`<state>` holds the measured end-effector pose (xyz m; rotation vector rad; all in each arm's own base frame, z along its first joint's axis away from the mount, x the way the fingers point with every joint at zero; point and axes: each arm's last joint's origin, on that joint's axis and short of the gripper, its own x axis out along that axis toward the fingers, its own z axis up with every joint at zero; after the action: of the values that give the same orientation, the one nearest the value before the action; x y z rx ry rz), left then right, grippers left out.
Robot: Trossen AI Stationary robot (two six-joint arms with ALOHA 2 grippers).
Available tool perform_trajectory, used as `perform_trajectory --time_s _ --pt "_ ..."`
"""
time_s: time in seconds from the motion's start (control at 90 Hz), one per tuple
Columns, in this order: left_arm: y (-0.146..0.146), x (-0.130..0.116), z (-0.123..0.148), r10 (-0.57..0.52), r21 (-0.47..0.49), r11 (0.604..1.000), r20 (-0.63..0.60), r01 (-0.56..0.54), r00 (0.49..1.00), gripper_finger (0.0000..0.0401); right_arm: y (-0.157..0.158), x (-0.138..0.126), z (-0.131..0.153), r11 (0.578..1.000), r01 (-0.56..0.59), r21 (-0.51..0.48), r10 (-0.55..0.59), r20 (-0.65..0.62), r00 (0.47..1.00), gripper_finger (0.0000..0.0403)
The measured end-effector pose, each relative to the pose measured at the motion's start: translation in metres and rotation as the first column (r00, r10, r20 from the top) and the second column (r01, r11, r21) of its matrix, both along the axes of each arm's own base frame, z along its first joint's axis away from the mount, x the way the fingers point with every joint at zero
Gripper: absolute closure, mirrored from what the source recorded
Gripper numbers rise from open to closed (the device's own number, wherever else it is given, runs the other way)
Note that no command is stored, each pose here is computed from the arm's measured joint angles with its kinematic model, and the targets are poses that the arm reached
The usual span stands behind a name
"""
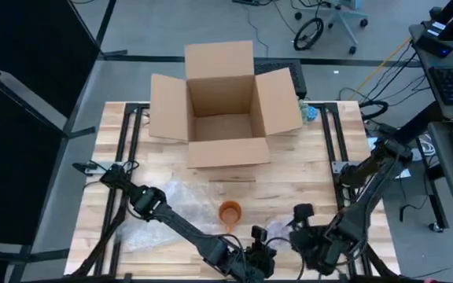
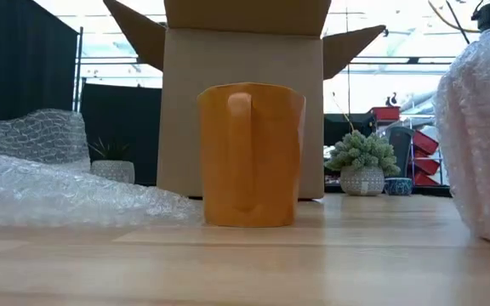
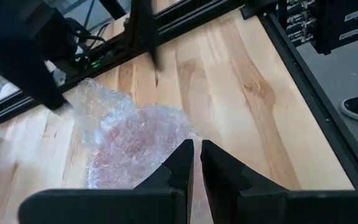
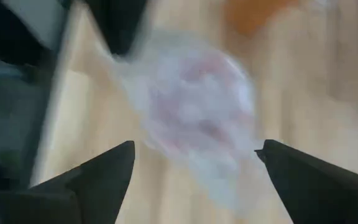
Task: Wrap mug
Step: Wrap the pink mug with the transparent bubble wrap, then put the wrapped pink mug into the brown cardboard box
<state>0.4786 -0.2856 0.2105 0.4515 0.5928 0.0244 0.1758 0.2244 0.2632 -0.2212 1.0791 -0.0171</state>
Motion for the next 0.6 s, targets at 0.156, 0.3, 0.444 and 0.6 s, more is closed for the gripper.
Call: perform_trajectory --time_s 0.156,0.3,0.444,0.6 --pt "0.003 0.002 0.0 0.003 -0.003 1.0 -0.002 -0.003 1.0 0.0382 -0.009 -0.019 -0.026 0.993 0.043 -0.109 -0.048 -0.04 0.998 0.0064" --pt "0.003 0.002 0.0 -0.001 -0.006 1.0 -0.004 0.001 1.0 0.0382 -0.015 -0.025 -0.063 0.992 0.068 -0.106 -0.07 -0.021 0.997 0.0064" --pt "0.006 0.004 -0.001 -0.036 -0.04 0.999 -0.025 0.035 0.999 0.0382 -0.026 -0.025 -0.093 0.991 0.101 -0.092 -0.098 0.038 0.994 0.0064" --pt "0.014 0.009 -0.001 -0.032 -0.049 0.998 -0.035 0.031 0.999 0.0382 -0.03 -0.014 -0.108 0.997 0.071 -0.032 -0.068 0.087 0.994 0.0064"
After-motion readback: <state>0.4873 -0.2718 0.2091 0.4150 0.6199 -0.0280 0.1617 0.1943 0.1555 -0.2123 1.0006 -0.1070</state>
